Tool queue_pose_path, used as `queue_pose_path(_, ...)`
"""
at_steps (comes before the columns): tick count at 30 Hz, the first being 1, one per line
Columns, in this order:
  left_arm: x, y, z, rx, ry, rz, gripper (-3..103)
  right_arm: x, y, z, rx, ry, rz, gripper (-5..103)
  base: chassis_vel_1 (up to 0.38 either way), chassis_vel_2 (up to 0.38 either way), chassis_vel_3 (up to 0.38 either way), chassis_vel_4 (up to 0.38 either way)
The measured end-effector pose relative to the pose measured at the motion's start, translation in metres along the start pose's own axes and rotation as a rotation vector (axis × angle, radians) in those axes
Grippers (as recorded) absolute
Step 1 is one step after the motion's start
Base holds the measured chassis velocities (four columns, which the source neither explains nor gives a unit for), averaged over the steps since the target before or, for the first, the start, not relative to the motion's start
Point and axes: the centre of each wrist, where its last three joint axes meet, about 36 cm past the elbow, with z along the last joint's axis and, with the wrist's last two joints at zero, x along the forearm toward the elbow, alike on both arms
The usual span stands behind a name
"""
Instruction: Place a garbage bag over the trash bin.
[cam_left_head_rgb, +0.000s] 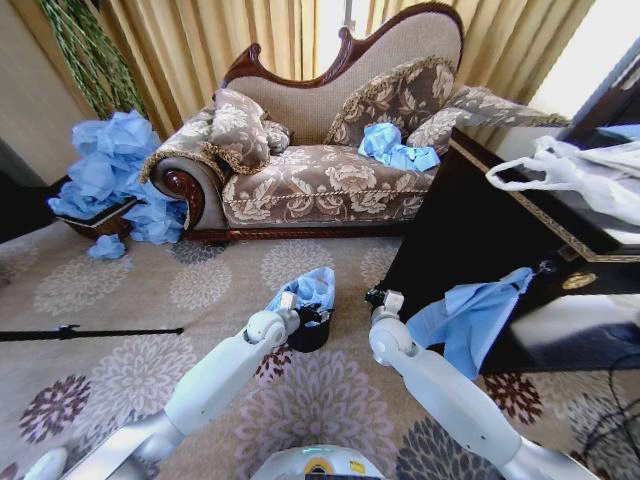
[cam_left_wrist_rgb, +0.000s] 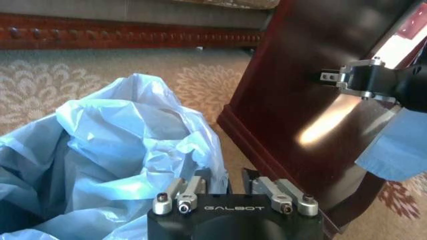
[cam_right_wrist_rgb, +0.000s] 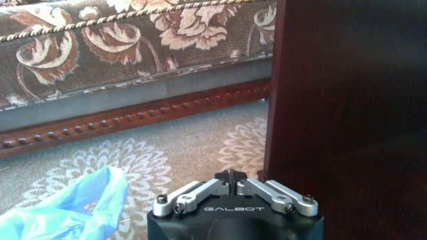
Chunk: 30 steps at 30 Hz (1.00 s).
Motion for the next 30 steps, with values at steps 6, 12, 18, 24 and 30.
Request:
queue_pose_path(6, -0.004, -0.005, 0.0, 0.01, -0.008, 0.003, 17, -0.001, -0.003, 0.0, 0.005, -0.001, 0.009, 0, 0.0, 0.0, 0.0, 0.0)
queue_pose_path(12, -0.009, -0.011, 0.001, 0.006, -0.03, -0.007, 0, -0.002, -0.006, 0.003, 0.009, -0.002, 0.016, 0, 0.0, 0.0, 0.0, 0.0)
queue_pose_path(18, -0.008, -0.022, 0.007, -0.041, -0.048, 0.013, 0, -0.001, -0.005, 0.005, 0.013, -0.003, 0.014, 0, 0.0, 0.0, 0.0, 0.0)
queue_pose_path(24, -0.013, -0.037, 0.03, -0.066, 0.0, 0.041, 0, 0.001, -0.001, 0.006, 0.012, -0.002, 0.005, 0, 0.0, 0.0, 0.0, 0.0)
queue_pose_path(30, -0.038, -0.03, 0.062, -0.086, 0.044, 0.001, 0, 0.004, -0.001, 0.009, 0.019, -0.012, -0.008, 0, 0.0, 0.0, 0.0, 0.0)
